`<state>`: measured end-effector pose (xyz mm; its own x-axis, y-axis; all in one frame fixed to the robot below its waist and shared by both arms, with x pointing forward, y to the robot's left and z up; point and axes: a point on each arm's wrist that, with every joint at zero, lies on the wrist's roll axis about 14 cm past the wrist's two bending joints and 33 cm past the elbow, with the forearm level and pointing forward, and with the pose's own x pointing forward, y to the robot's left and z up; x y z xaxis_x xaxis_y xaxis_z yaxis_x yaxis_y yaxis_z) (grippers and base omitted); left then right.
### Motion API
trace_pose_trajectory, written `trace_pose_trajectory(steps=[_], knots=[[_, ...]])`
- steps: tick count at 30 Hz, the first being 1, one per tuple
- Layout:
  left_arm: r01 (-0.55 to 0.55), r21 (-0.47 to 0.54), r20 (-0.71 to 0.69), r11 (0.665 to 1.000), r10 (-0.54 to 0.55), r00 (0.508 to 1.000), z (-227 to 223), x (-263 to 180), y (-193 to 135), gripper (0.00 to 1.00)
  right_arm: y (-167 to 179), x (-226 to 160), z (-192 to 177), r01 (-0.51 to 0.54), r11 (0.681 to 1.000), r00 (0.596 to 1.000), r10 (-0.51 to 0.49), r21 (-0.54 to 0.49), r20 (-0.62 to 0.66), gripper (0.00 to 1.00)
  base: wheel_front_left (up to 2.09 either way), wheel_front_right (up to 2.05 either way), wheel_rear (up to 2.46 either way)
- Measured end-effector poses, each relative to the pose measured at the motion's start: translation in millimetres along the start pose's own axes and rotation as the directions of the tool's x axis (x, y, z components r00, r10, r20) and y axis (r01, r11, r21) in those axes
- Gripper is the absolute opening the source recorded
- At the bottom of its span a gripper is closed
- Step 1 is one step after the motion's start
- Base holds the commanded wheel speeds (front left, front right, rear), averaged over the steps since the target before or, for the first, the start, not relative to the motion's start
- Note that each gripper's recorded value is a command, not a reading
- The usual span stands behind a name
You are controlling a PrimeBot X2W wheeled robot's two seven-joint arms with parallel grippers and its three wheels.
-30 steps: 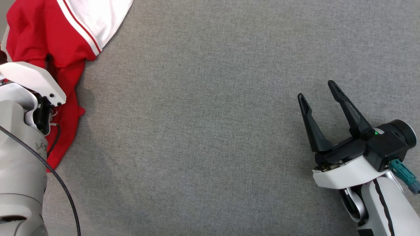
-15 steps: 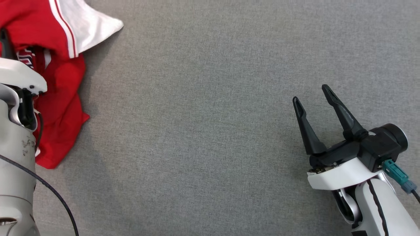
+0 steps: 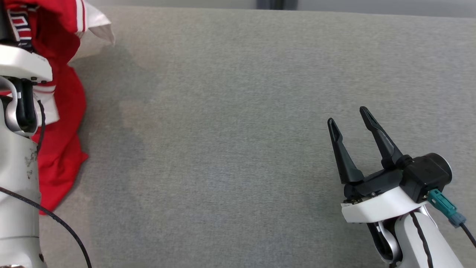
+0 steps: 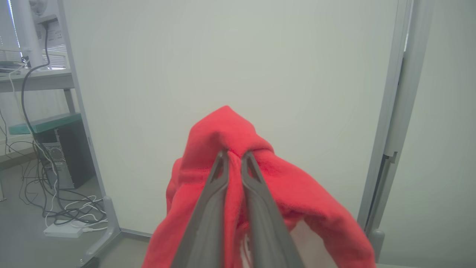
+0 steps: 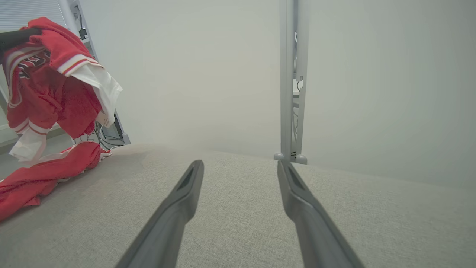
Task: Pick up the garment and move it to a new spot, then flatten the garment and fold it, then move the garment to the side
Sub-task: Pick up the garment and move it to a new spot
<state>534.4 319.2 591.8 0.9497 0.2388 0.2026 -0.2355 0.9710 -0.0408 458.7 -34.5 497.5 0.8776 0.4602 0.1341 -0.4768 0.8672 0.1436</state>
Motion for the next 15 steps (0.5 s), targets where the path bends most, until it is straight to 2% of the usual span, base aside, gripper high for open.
trace_pose_trajectory(steps=[1, 8, 15], knots=[[0.051, -0.01, 0.032, 0.999, -0.051, 0.998, 14.0, 3.0, -20.1, 0.0, -5.7, -5.2, 6.5, 0.026, 1.0, 1.0, -0.026, -0.006, 0.011, 1.0, 0.0, 0.0, 0.0], [0.242, -0.052, 0.093, 0.969, -0.237, 0.967, 50.3, -1.0, -96.3, 0.0, -23.8, -30.0, 25.0, 0.113, 0.993, 0.993, -0.112, -0.022, 0.036, 1.0, 0.0, 0.0, 0.0], [0.425, -0.078, 0.08, 0.902, -0.419, 0.904, 54.7, -17.6, -178.2, 0.0, -51.8, -59.4, 44.3, 0.225, 0.973, 0.973, -0.221, -0.048, 0.068, 1.0, 0.0, 0.0, 0.0]])
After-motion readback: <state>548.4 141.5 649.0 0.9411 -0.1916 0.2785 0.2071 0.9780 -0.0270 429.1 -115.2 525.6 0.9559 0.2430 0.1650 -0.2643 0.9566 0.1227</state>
